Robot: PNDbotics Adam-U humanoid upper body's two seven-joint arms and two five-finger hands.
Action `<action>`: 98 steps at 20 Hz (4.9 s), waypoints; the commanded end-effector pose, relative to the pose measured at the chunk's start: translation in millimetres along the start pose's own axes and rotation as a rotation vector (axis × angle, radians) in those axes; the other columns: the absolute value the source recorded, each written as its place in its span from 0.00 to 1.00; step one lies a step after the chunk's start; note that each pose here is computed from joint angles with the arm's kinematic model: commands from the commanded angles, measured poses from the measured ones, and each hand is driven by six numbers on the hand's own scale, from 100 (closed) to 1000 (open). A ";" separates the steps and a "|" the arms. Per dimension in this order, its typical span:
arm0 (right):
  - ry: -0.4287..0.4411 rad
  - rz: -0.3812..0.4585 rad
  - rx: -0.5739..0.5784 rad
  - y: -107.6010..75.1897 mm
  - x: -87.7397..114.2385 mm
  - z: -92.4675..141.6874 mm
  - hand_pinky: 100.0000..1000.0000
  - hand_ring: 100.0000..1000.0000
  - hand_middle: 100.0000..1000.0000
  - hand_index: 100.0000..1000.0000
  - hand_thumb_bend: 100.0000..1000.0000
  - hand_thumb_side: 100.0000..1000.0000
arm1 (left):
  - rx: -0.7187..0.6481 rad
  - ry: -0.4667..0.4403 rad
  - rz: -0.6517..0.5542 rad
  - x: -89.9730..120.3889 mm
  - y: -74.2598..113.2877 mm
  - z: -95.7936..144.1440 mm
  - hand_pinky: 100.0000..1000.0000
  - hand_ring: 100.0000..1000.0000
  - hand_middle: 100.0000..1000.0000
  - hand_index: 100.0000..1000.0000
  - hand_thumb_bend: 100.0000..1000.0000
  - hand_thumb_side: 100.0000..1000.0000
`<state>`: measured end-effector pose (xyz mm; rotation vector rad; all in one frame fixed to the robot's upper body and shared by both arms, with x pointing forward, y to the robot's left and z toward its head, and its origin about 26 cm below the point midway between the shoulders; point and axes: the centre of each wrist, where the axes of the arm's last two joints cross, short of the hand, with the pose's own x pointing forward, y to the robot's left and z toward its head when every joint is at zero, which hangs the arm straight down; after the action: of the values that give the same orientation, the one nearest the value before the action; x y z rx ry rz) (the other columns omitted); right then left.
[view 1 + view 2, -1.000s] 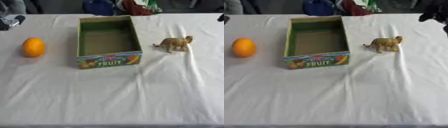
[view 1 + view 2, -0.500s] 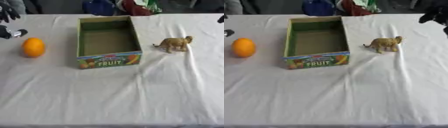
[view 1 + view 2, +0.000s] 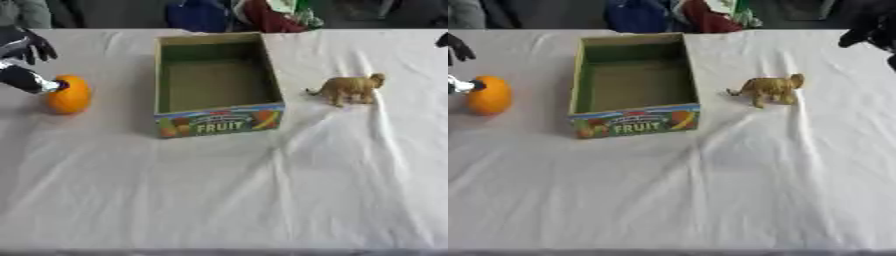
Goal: Pick up objects on the table and place them in the box.
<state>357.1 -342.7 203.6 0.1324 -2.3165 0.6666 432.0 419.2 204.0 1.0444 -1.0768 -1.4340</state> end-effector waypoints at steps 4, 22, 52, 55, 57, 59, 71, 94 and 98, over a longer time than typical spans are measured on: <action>-0.015 0.016 0.003 -6.5 5.8 -2.8 0.58 0.56 0.58 0.71 0.00 0.64 | 0.002 0.064 -0.051 -8.0 4.1 -1.6 0.61 0.54 0.55 0.71 0.35 0.30; -0.008 0.012 -0.004 -6.6 4.0 -0.9 0.59 0.56 0.58 0.72 0.00 0.68 | 0.510 -0.229 -0.088 72.5 79.1 18.5 0.36 0.19 0.16 0.33 0.04 0.09; -0.012 -0.003 0.022 -3.3 -0.5 -7.6 0.59 0.56 0.58 0.72 0.00 0.68 | 0.369 -0.556 0.095 195.6 26.9 -48.2 0.67 0.66 0.63 0.75 0.72 0.75; 0.004 0.031 0.036 -10.7 -1.1 -8.0 0.59 0.57 0.59 0.72 0.00 0.64 | 0.416 -0.591 0.150 192.4 37.3 -32.2 0.72 0.72 0.70 0.78 0.85 0.80; 0.013 0.069 0.047 -19.6 0.3 -8.3 0.59 0.58 0.60 0.73 0.00 0.60 | 0.447 -0.611 0.202 188.4 44.5 -19.6 0.73 0.73 0.72 0.80 0.92 0.86; 0.018 0.110 0.066 -28.9 2.8 -9.7 0.60 0.59 0.61 0.73 0.00 0.56 | 0.479 -0.628 0.253 183.4 52.1 -6.3 0.73 0.74 0.73 0.80 0.98 0.89; 0.061 0.404 0.312 -79.1 11.4 -25.3 0.67 0.70 0.72 0.77 0.10 0.25 | 0.757 -0.667 0.766 148.9 55.7 70.6 0.64 0.63 0.61 0.74 0.60 0.79; 0.232 0.710 0.612 -68.2 -69.1 -49.2 0.69 0.74 0.75 0.77 0.43 0.29 | 0.771 -0.536 1.064 141.7 -9.2 98.6 0.63 0.61 0.60 0.73 0.53 0.83; 0.270 0.745 0.626 -60.3 -82.6 -48.8 0.69 0.73 0.75 0.77 0.37 0.13 | 0.759 -0.533 1.073 142.9 -12.3 97.8 0.63 0.61 0.59 0.73 0.52 0.83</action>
<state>463.4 -372.7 191.8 -0.5090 -1.7991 1.5579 320.8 285.3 198.1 0.3359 -2.1984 -0.3750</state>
